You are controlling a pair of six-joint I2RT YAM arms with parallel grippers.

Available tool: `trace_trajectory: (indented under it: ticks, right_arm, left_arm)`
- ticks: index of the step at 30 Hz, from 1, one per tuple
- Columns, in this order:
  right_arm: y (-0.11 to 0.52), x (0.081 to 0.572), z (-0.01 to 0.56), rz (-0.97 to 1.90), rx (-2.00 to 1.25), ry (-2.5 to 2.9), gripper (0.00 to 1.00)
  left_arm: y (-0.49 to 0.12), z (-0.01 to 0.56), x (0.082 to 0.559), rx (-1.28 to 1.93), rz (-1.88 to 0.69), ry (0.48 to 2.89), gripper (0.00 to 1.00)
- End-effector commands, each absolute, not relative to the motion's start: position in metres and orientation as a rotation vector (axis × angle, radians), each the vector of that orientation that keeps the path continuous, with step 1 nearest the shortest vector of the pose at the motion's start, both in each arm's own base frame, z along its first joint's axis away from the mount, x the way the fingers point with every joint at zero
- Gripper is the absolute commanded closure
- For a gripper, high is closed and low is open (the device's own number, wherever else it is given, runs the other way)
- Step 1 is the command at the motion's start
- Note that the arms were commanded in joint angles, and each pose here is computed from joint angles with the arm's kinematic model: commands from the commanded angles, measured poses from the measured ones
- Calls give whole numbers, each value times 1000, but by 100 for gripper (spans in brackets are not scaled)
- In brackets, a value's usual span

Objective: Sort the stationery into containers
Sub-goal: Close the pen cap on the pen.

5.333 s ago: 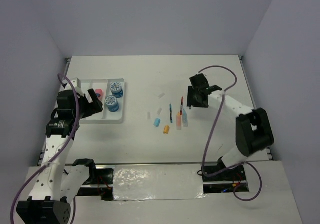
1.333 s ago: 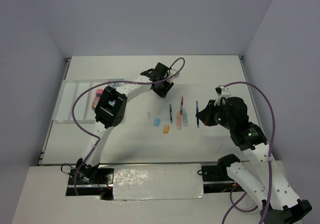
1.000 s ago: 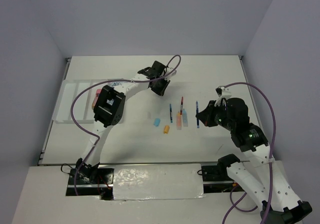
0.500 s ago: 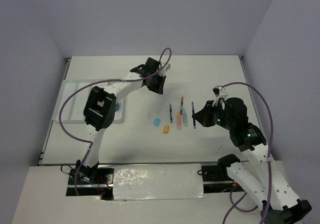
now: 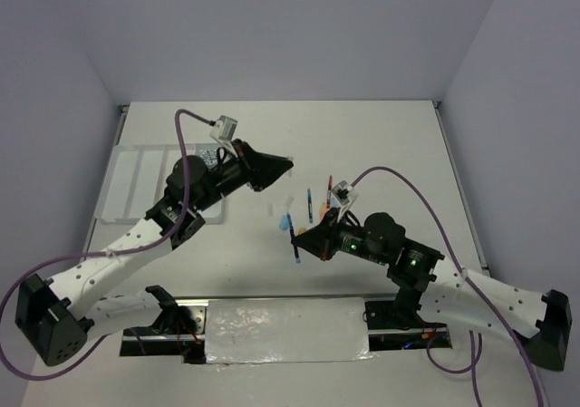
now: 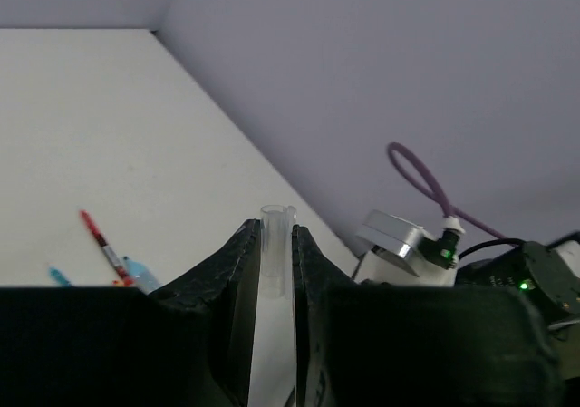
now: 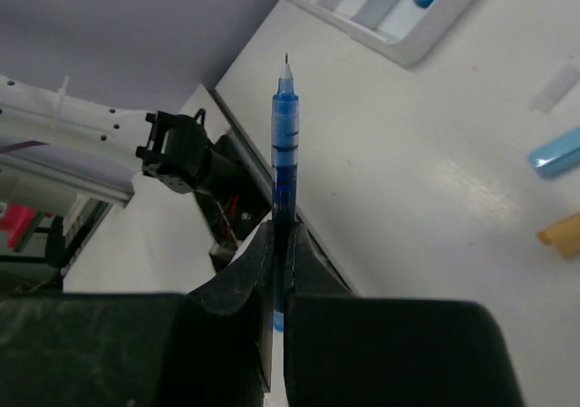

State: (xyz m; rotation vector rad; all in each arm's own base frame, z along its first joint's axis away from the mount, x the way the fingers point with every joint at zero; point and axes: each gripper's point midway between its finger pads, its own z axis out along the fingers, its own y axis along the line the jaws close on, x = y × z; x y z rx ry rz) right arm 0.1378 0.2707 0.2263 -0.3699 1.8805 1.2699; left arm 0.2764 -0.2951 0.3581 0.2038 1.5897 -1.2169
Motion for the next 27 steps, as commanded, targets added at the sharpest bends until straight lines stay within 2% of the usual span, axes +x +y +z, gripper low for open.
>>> trace_trajectory:
  ticks: [1,6,12,27]
  right_arm:
    - [287,152,274,1317,-163,1693,100]
    - [306,141,285,1313,-192,1677,100]
    - [318,136,297,1311,-213,1664,100]
    - [333,128,323,1315,-297,1612,100]
  left_arm:
    - [-284,398,250,90,-1381,1362,100]
    - [-265,405,210,89,-1426,1267,100]
    - [-251,411,190,130,-1414,1215,100]
    - [-250,402,189,124,-1410,1239,100]
